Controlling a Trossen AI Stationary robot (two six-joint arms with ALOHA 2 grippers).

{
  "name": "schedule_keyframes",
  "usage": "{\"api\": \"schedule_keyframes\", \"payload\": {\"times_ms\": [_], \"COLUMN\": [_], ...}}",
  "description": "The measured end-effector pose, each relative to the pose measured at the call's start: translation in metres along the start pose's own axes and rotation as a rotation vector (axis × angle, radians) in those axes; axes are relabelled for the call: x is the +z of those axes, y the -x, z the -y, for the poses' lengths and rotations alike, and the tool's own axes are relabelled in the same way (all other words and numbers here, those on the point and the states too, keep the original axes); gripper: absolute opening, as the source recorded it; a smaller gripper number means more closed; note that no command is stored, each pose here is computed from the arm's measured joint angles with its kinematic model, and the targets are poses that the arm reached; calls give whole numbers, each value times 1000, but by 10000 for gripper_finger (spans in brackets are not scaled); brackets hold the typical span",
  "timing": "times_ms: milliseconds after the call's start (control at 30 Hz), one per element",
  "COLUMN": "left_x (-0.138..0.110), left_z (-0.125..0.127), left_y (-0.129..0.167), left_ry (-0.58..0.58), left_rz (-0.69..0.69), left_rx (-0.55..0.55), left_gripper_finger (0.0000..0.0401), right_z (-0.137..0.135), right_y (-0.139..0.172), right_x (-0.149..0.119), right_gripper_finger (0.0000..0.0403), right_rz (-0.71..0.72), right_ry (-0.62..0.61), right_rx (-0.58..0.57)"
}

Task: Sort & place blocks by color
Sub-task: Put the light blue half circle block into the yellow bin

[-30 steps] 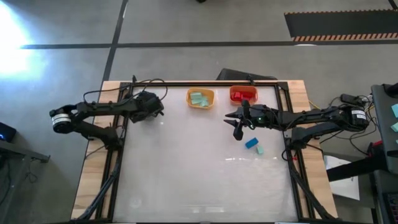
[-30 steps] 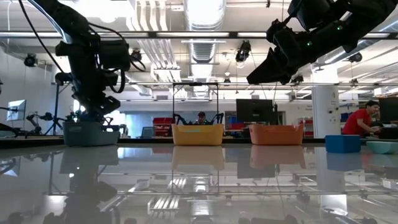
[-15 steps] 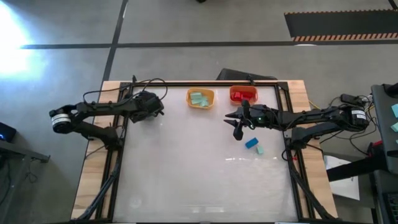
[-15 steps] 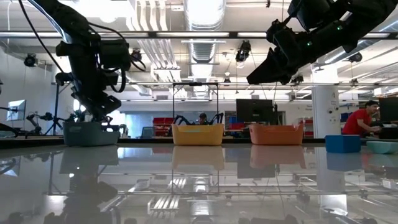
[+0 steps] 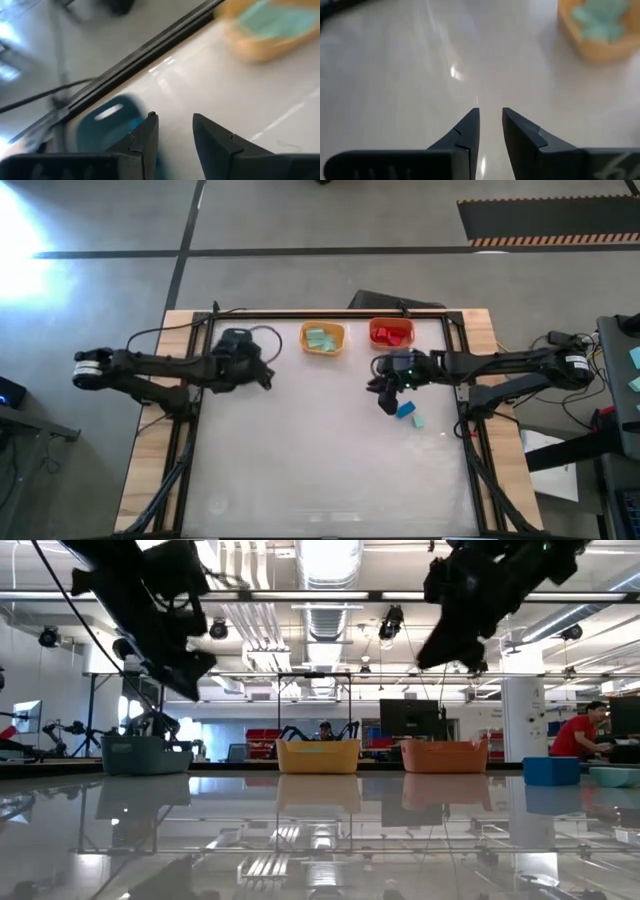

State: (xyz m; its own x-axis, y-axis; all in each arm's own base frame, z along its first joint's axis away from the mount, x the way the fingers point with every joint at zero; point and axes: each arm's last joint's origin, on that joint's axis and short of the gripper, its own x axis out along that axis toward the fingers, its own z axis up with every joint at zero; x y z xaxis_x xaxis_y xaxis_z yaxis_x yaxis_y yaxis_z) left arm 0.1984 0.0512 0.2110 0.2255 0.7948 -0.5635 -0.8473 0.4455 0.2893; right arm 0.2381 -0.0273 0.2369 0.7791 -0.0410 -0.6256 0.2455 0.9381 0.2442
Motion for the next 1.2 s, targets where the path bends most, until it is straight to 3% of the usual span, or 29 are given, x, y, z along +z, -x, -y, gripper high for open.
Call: {"api": "schedule_keyframes", "payload": {"times_ms": [133,267,433,600,967,1200], "left_x": [-3,-9,-12,-13,-11,-11], "left_z": [20,36,47,51,52,52], "left_y": [24,44,62,72,73,73], "left_ry": [1,-1,0,2,-30,-30], "left_rz": [95,160,213,240,259,258], "left_rx": [-160,-287,-388,-452,-455,-454], "left_gripper_finger": [105,105,105,105,105,105], "right_z": [-5,3,8,2,-20,-20], "right_y": [16,30,41,41,33,15], "right_x": [-2,-23,-43,-53,-79,-104], "right_gripper_finger": [62,48,48,93,267,292], "right_rz": [-234,-486,-665,-728,-737,-777], "right_ry": [-108,-249,-372,-468,-627,-640], "right_rx": [-72,-257,-402,-392,-436,-488]}}
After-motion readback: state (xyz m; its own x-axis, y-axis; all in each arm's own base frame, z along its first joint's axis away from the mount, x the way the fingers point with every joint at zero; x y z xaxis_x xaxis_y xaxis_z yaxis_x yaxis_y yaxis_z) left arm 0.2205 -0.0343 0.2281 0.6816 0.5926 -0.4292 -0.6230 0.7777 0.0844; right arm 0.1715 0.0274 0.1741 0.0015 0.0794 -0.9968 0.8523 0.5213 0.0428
